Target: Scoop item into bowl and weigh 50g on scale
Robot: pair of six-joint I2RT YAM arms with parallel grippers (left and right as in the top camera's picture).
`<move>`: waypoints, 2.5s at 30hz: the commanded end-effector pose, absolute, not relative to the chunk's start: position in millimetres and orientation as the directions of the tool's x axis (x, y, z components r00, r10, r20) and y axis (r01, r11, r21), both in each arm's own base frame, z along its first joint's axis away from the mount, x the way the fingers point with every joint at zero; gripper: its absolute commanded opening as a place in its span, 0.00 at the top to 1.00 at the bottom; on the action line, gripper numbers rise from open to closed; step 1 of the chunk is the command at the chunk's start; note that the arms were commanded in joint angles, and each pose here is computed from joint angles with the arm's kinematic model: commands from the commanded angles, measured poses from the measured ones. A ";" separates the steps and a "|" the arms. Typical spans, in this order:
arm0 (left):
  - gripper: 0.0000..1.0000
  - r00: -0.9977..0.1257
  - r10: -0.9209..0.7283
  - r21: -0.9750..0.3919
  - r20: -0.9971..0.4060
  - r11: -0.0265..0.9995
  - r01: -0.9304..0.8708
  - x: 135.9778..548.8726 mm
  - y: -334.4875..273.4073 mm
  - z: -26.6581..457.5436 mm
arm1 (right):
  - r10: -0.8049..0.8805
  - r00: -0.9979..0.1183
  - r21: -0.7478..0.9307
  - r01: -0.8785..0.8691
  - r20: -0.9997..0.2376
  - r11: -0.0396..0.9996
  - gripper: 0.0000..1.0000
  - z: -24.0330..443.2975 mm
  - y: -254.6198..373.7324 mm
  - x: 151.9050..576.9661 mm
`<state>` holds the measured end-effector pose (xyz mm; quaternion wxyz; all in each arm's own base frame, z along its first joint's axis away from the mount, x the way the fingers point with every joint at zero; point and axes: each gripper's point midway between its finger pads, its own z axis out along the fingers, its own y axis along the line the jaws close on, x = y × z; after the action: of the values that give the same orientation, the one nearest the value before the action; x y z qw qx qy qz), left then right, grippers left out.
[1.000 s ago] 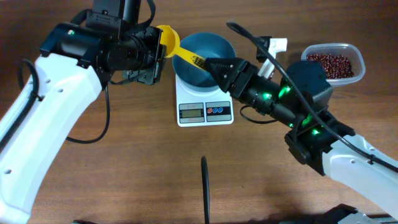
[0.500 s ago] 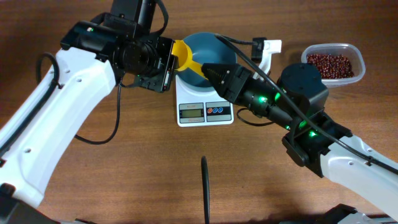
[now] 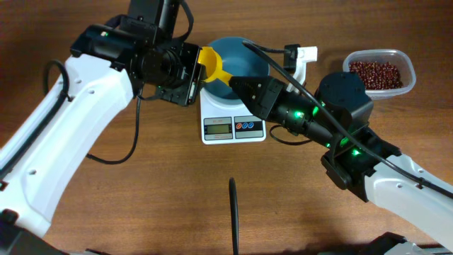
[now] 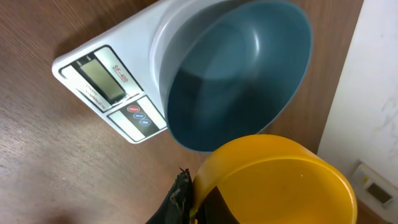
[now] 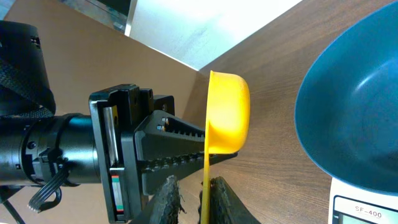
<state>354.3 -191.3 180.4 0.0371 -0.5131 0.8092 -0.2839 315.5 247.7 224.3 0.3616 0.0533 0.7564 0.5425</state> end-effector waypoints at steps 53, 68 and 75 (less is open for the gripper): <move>0.39 -0.833 -0.431 -0.699 -0.346 0.711 -0.077 397.9 -218.7 283.6 | 0.514 -0.644 0.810 -0.318 -0.566 0.494 0.96 226.3 202.0 347.1; 0.01 -0.898 0.142 -0.091 -0.416 0.976 0.196 344.1 -140.2 235.9 | 0.562 -0.445 0.661 -0.098 -0.697 0.744 0.96 281.2 48.3 338.0; 0.01 -0.902 0.128 -0.105 -0.413 0.977 0.187 344.2 -142.0 235.0 | 0.420 -0.520 0.450 0.076 -0.744 0.890 0.96 317.7 17.2 298.4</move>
<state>342.8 -144.2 234.5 0.2037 0.0742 0.9733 -0.0754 303.4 26.0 302.6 0.4427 0.1671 0.8527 0.2214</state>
